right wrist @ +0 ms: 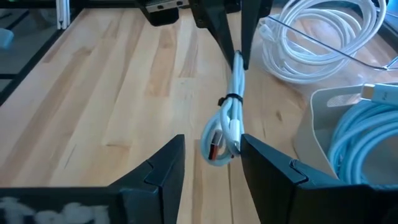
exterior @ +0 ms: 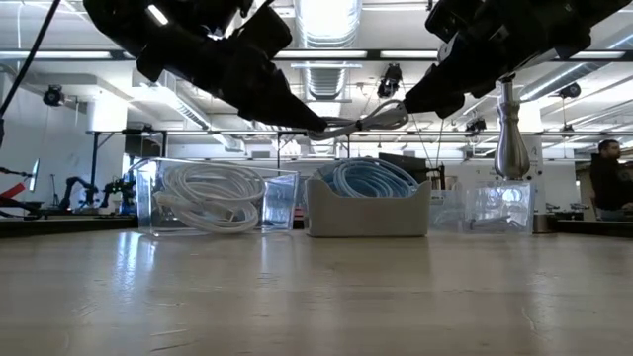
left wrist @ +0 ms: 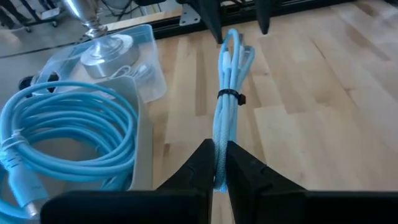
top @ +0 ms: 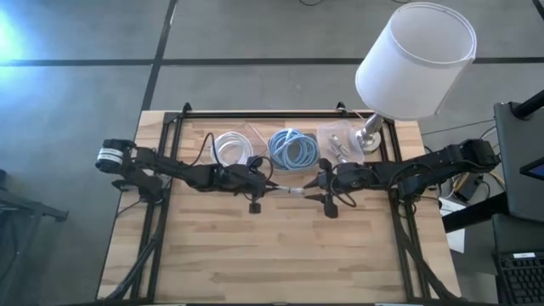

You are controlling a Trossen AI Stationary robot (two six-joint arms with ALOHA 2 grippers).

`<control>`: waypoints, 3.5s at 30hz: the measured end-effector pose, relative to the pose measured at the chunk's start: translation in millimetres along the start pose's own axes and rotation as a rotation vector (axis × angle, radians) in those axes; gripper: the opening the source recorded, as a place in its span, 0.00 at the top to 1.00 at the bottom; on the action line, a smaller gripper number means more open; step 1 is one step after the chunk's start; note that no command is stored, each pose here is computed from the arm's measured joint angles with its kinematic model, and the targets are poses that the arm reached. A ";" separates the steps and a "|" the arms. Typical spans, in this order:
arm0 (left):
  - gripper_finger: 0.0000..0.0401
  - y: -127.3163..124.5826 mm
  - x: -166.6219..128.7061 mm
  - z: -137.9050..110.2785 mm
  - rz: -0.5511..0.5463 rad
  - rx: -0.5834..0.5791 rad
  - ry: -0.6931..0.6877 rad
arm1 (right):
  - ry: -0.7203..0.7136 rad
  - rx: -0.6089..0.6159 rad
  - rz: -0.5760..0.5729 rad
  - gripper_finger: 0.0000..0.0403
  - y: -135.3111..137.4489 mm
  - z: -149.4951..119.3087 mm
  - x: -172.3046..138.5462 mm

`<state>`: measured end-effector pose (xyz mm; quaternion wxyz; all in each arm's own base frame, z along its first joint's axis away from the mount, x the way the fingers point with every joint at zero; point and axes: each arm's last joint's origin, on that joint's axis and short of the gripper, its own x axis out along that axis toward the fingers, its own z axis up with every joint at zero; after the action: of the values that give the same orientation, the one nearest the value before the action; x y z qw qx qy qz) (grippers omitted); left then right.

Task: Pick & Place USB Port
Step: Put the light blue charger cable into the right transparent bin

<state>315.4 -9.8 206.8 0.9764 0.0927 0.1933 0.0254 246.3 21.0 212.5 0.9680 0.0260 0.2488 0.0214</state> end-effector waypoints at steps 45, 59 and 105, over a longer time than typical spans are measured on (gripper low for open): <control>0.81 1.4 -0.1 9.9 0.005 -0.036 -0.107 | 0.031 -0.007 -0.007 0.83 -0.6 -3.3 -0.1; 0.66 1.2 0.1 8.9 0.004 -0.034 -0.098 | 0.155 0.085 -0.219 0.83 -7.4 -15.4 -8.1; 0.67 0.4 0.5 4.5 -0.004 -0.032 -0.053 | 0.544 0.455 -0.407 0.83 -111.3 -49.6 -55.2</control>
<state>317.5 -10.1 210.8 0.9826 0.0774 0.1671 0.0243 177.2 -91.1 188.8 0.8209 0.1829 0.4942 -0.2202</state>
